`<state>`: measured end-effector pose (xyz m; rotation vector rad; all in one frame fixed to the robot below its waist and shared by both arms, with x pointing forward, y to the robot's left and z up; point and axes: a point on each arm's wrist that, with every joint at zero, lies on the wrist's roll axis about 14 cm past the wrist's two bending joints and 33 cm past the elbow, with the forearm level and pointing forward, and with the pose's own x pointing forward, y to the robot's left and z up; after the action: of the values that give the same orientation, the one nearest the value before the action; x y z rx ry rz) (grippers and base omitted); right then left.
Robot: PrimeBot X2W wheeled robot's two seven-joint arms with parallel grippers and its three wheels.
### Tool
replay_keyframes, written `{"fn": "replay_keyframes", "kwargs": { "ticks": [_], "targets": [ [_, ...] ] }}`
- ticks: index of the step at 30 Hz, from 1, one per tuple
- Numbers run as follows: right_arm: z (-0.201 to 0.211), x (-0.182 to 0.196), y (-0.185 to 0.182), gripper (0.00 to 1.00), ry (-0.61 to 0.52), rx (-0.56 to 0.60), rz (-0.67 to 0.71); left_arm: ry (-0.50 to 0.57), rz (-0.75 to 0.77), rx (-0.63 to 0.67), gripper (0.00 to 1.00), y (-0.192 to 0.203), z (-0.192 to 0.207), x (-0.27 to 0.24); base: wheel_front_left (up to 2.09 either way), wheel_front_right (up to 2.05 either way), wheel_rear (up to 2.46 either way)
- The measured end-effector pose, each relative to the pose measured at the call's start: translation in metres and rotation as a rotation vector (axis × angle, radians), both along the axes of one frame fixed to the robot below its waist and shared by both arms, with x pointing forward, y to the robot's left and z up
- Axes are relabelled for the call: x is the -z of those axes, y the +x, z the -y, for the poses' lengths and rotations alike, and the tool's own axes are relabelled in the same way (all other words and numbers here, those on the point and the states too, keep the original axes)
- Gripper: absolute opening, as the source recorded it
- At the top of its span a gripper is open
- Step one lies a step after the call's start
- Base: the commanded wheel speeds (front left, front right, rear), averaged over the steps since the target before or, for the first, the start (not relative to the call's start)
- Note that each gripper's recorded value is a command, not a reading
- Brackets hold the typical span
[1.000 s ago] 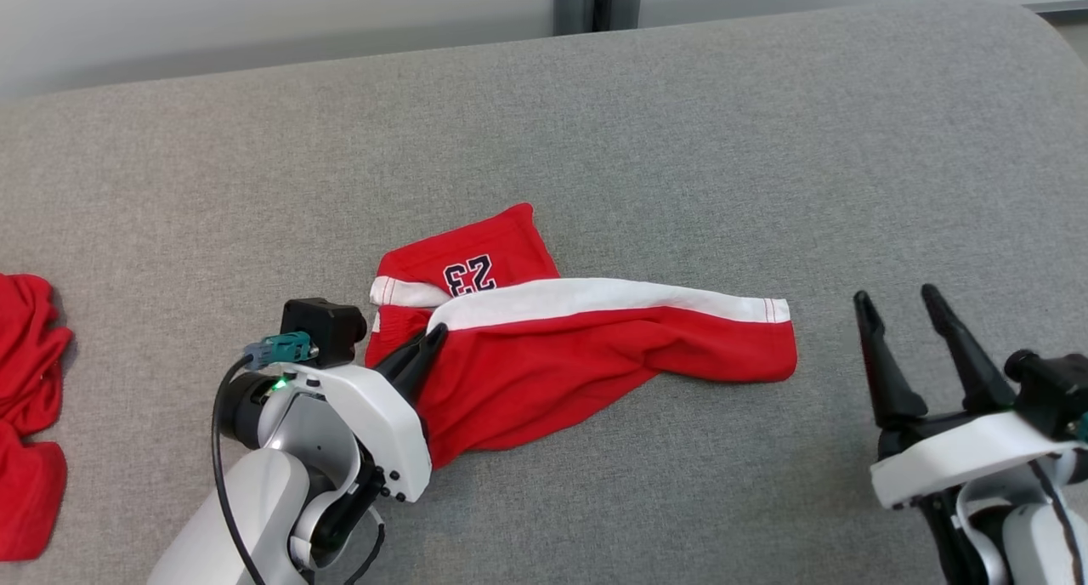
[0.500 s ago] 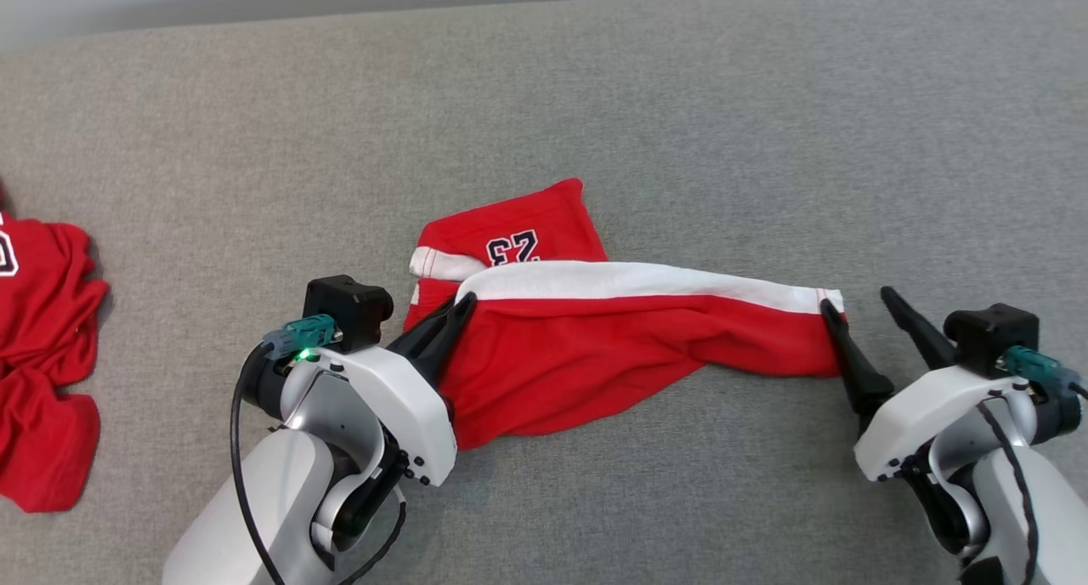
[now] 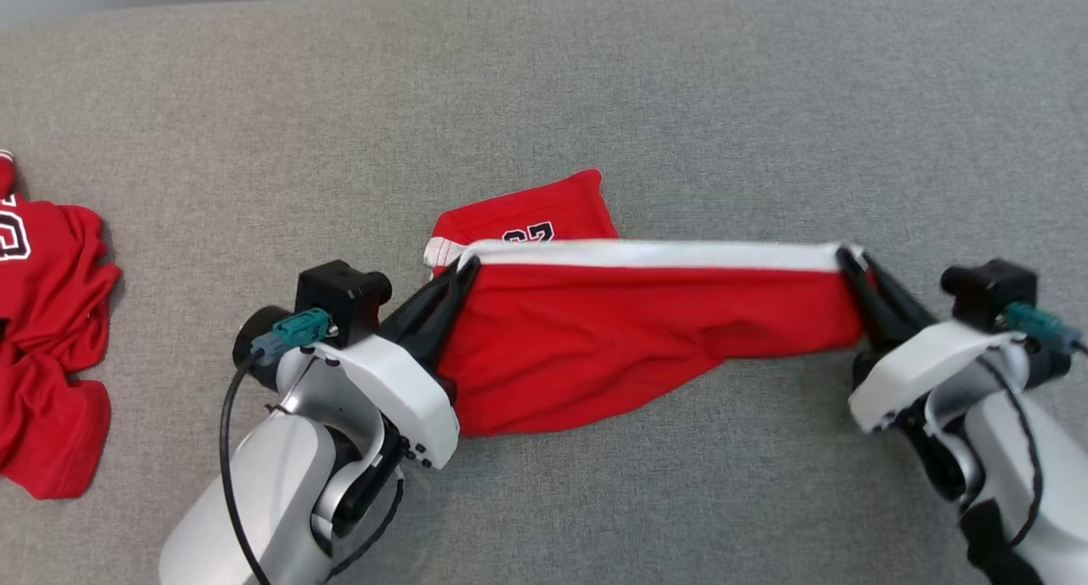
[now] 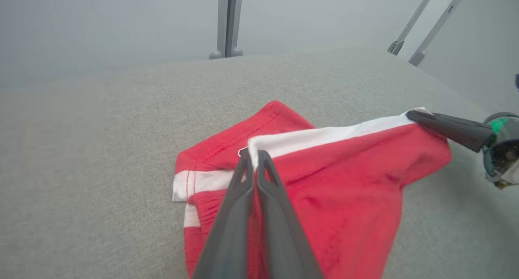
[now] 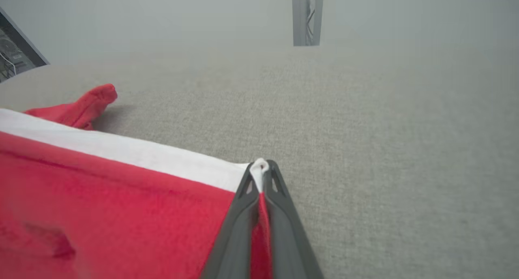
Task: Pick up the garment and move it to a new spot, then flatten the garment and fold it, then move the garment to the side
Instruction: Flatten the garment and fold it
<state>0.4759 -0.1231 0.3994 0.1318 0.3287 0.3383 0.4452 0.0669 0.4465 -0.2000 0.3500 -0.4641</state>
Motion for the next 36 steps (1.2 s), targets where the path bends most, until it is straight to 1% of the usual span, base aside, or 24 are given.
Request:
{"fn": "replay_keyframes", "kwargs": {
  "ticks": [4,9,13,16,20,24,28,32,36],
  "targets": [
    [0.008,-0.060,0.026,0.00,0.009,0.008,0.206,-0.001,0.131,0.004,0.00,0.013,0.001,-0.036,0.00,0.00,0.00],
    [0.014,-0.160,0.042,0.00,0.010,0.004,0.507,0.014,0.319,0.002,0.00,0.029,-0.003,-0.095,0.00,0.00,0.00],
    [0.018,-0.235,0.035,0.00,-0.008,0.010,0.700,0.021,0.471,-0.005,0.00,0.036,-0.006,-0.147,0.00,0.00,0.00],
    [0.020,-0.281,0.022,0.00,-0.022,0.020,0.811,0.032,0.572,-0.019,0.00,0.036,-0.011,-0.183,0.00,0.00,0.00],
    [0.022,-0.321,0.004,0.00,-0.034,0.041,0.906,0.044,0.666,-0.038,0.00,0.031,-0.018,-0.216,0.00,0.00,0.00],
    [0.023,-0.333,-0.005,0.00,-0.037,0.052,0.926,0.046,0.704,-0.049,0.00,0.026,-0.021,-0.231,0.00,0.00,0.00],
    [0.022,-0.327,-0.006,0.00,-0.030,0.058,0.892,0.051,0.709,-0.051,0.00,0.024,-0.022,-0.234,0.00,0.00,0.00],
    [0.021,-0.316,0.001,0.00,-0.022,0.057,0.850,0.051,0.692,-0.053,0.00,0.028,-0.023,-0.228,0.00,0.00,0.00],
    [0.019,-0.305,0.020,0.00,-0.007,0.046,0.808,0.046,0.677,-0.065,0.00,0.042,-0.025,-0.222,0.00,0.00,0.00]
  ]
}}
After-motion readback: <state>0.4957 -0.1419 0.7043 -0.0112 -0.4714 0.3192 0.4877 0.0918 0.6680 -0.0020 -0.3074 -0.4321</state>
